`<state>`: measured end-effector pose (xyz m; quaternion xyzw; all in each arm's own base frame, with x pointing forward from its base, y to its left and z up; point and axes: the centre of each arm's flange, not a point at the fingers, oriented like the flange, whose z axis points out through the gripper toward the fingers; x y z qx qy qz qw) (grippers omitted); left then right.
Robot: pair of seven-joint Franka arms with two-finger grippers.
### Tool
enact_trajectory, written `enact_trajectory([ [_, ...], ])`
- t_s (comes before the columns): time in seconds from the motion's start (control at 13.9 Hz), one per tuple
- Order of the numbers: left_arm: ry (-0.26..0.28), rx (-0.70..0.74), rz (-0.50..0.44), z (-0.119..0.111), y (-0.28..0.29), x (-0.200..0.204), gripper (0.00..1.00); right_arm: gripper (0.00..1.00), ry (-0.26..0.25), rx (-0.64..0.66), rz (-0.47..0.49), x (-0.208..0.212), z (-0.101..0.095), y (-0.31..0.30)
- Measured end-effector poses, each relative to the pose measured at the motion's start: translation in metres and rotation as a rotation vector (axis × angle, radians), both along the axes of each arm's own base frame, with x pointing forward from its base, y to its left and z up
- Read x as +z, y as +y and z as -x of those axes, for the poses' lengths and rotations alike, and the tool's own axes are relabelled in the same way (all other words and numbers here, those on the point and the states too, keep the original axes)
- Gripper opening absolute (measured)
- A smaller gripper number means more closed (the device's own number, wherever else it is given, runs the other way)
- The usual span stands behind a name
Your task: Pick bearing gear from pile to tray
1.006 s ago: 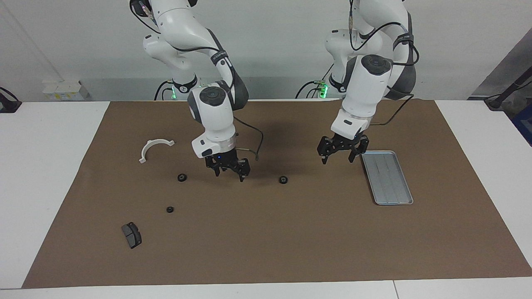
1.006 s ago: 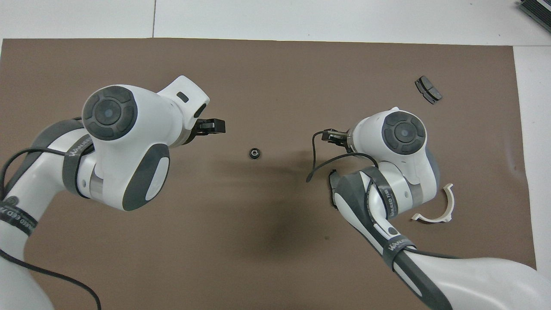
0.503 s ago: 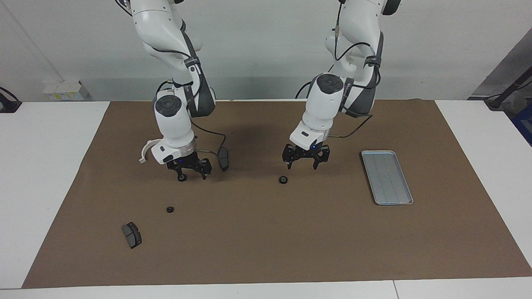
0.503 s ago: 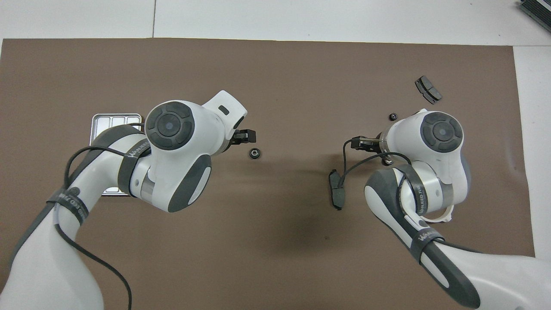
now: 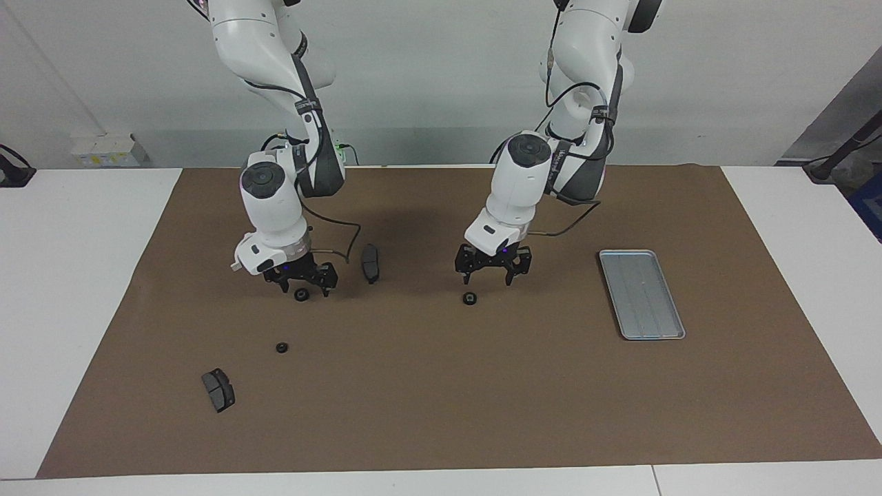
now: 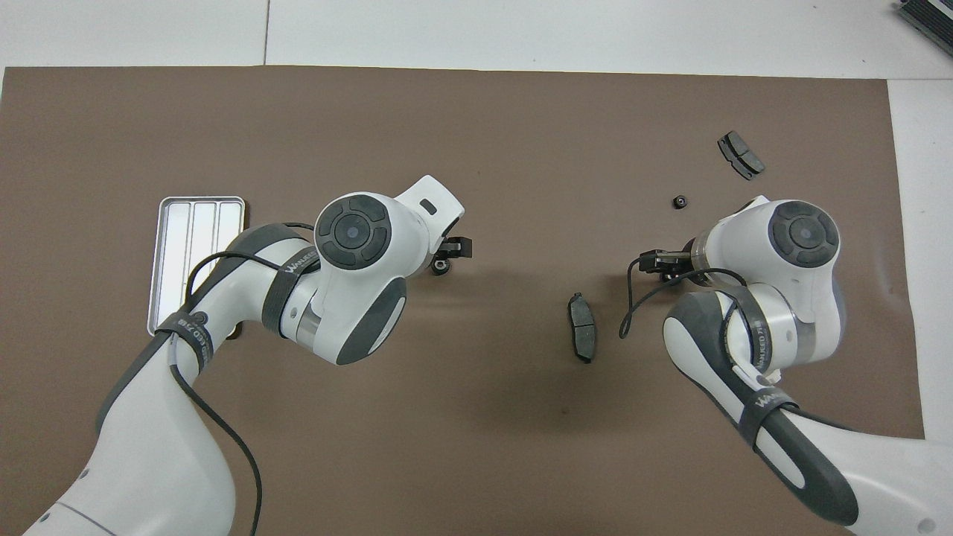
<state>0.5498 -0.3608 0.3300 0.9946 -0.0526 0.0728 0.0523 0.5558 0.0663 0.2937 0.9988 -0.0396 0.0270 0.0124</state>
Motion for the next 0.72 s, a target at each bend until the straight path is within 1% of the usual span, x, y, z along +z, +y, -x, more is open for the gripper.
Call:
enact_trajectory([
  [0.07, -0.001, -0.003, 0.001, 0.000, -0.002, -0.003, 1.00, 0.73, 0.002, 0.001, 0.000, -0.001, 0.001, 0.001],
  [0.14, -0.001, -0.006, 0.001, 0.001, -0.003, -0.006, 1.00, 0.67, 0.003, 0.002, 0.000, -0.001, 0.001, 0.001],
  [0.22, -0.003, -0.012, 0.000, 0.002, -0.005, -0.009, 1.00, 0.57, 0.004, 0.002, 0.000, -0.002, 0.001, 0.001],
  [0.29, -0.008, -0.022, -0.005, 0.003, -0.008, -0.012, 1.00, 0.43, 0.004, 0.002, 0.000, -0.002, 0.002, 0.001],
  [0.36, -0.013, -0.034, -0.015, 0.004, -0.009, -0.013, 1.00, 0.34, 0.003, 0.002, 0.000, -0.001, 0.002, 0.001],
  [0.72, -0.033, -0.058, -0.025, 0.004, -0.013, -0.016, 1.00, 0.34, 0.000, 0.002, -0.001, -0.001, 0.001, 0.001],
])
